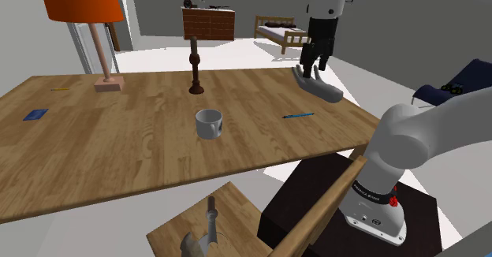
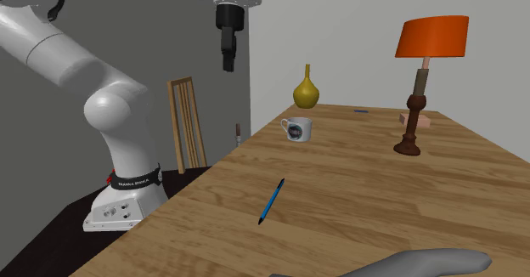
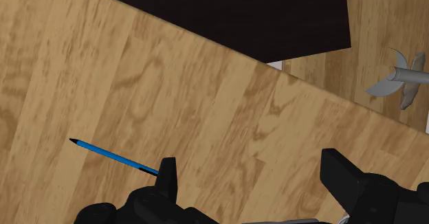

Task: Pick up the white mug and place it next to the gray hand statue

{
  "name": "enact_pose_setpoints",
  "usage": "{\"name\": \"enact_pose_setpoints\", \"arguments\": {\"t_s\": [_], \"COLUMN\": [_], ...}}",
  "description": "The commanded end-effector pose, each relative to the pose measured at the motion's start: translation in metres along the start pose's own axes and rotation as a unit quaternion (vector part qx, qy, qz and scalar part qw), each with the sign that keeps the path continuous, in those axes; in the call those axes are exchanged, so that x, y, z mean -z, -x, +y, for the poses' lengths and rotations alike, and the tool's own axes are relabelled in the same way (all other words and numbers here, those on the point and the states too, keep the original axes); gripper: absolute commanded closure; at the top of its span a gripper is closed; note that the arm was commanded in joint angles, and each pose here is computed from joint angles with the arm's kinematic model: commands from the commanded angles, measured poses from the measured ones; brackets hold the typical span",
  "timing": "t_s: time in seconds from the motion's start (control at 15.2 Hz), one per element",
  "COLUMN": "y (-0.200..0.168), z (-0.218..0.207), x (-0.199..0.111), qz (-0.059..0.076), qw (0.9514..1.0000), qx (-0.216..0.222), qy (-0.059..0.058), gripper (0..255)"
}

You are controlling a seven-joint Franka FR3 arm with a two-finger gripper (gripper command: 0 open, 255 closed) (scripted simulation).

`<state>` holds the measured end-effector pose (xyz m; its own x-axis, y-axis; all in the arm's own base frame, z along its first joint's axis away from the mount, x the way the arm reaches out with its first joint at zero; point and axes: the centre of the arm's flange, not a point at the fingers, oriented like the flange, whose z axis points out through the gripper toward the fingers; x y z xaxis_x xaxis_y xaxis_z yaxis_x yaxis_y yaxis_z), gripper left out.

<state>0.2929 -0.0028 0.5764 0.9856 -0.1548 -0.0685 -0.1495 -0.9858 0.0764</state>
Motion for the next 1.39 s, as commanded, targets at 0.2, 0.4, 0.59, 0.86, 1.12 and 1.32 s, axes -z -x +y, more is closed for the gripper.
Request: {"name": "enact_pose_setpoints", "arguments": {"t_s": [0.2, 0.4, 0.59, 0.86, 1.12, 1.32], "y": [-0.027, -0.054, -0.081, -0.118, -0.156, -0.184], "z": [-0.018, -0.036, -0.054, -0.078, -0.102, -0.120], "x": [-0.020, -0.039, -0.057, -0.082, -0.105, -0.122], "qz": [0.004, 0.007, 0.011, 0.016, 0.020, 0.024], "qw": [1.0000, 0.9999, 0.9997, 0.9993, 0.9988, 0.9984], "qx": [-0.003, -0.006, -0.009, -0.014, -0.018, -0.021], "qy": [-0.007, -0.014, -0.021, -0.031, -0.040, -0.047], "gripper": [0, 0, 0, 0, 0, 0]}}
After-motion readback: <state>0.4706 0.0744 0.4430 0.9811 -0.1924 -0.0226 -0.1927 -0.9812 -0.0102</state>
